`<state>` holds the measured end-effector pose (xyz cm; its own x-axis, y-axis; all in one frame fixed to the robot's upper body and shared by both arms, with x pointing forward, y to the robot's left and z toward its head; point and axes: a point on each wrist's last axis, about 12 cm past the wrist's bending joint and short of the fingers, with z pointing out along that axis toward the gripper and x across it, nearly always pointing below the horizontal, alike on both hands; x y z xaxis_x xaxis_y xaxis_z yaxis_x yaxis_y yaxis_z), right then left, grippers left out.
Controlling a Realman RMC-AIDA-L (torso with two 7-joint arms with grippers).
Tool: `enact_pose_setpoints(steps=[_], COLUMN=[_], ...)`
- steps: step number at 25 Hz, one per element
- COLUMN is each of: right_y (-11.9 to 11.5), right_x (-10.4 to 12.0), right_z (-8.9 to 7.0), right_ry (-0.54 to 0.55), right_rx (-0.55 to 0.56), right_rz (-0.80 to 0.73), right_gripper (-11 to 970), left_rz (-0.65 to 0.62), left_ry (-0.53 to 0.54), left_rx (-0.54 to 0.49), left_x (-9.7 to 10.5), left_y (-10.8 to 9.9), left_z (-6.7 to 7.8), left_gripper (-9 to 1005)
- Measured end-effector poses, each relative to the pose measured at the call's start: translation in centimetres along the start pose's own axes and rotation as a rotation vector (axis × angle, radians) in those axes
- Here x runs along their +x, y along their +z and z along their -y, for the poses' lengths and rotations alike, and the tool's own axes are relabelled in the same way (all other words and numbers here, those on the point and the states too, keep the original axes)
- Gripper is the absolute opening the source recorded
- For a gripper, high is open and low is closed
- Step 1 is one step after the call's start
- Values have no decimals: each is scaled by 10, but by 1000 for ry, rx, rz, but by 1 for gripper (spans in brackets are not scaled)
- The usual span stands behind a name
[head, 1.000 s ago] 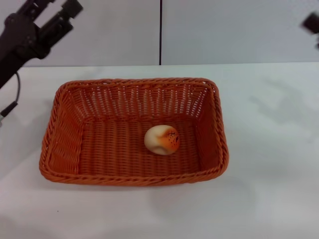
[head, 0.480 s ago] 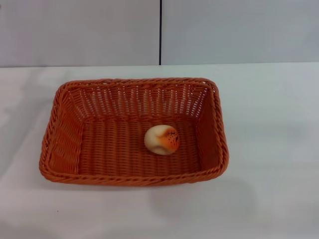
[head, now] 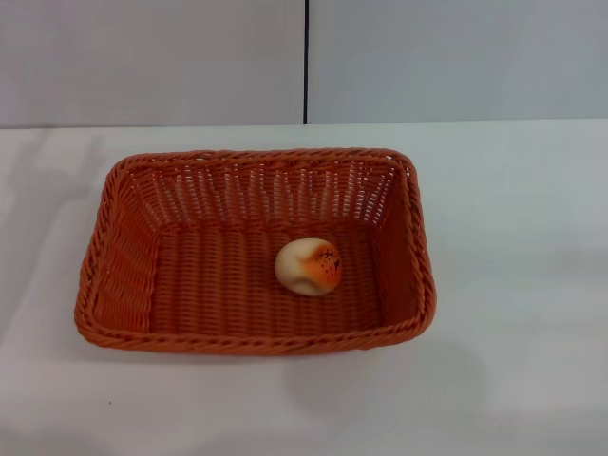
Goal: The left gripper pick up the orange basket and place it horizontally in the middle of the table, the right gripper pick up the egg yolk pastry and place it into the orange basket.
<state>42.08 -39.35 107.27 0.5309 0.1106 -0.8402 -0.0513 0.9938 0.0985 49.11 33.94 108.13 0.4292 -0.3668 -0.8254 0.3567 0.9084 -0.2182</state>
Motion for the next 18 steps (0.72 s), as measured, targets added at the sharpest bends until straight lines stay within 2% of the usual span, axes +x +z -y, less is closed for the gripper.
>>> enact_pose_setpoints(steps=[8, 18], right_y=[0, -6], right_x=[3, 6], right_z=[0, -1], right_ry=[-45, -20], right_rx=[74, 149], right_rz=[22, 30], right_gripper=[708, 708], left_rz=[21, 39], left_ry=[12, 16], left_rx=[-14, -36], left_x=[2, 4], left_y=[2, -2], left_z=[3, 8], left_gripper=[784, 784])
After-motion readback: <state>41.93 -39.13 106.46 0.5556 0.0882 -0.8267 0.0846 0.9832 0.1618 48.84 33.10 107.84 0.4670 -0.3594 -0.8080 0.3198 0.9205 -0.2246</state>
